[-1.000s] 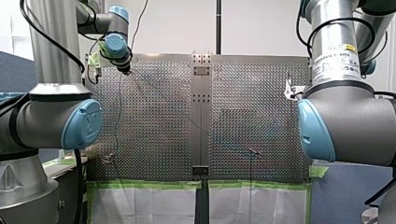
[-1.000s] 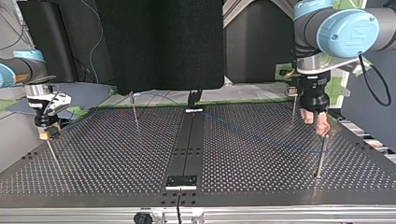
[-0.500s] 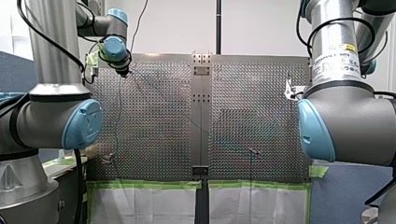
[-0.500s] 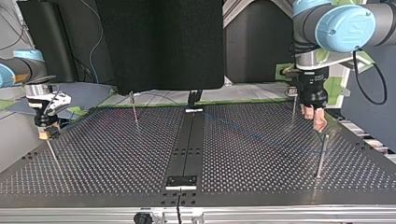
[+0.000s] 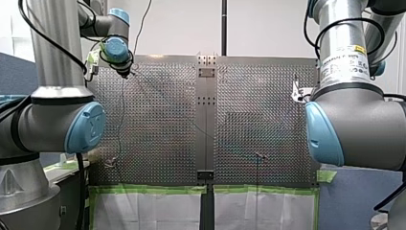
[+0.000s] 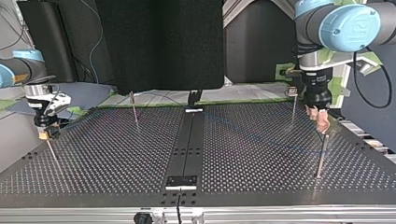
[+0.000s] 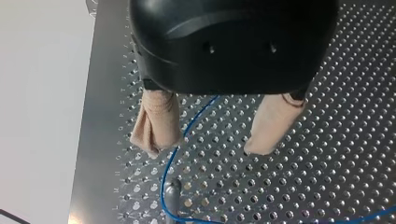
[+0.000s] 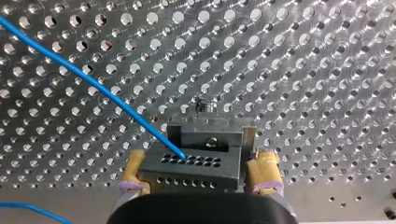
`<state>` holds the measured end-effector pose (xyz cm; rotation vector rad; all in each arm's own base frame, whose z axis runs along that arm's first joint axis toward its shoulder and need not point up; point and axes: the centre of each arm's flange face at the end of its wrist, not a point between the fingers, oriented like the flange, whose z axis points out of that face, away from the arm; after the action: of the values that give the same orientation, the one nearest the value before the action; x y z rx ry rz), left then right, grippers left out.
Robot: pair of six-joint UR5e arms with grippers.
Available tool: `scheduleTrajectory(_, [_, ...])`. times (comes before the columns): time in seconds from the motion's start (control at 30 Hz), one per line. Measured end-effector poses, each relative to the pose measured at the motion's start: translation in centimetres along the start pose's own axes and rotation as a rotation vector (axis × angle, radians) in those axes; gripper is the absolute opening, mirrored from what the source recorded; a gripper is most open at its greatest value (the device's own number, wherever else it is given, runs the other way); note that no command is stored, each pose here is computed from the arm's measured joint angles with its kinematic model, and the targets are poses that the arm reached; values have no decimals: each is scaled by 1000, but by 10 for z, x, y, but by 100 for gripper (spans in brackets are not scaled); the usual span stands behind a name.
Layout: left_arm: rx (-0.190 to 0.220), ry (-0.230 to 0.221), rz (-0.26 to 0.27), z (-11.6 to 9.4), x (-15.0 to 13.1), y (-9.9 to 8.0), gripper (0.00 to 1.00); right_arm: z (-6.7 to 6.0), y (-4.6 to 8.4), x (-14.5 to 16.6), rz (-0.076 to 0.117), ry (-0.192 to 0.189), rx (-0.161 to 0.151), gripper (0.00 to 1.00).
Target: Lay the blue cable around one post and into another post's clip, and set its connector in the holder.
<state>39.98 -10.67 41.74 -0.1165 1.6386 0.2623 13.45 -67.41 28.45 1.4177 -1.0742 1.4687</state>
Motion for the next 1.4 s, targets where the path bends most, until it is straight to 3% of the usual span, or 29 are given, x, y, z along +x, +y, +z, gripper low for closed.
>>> scheduleTrajectory(1.4, [-7,24,-21,-3,14,2,100,-1,1,0,-1,-3,-4,95])
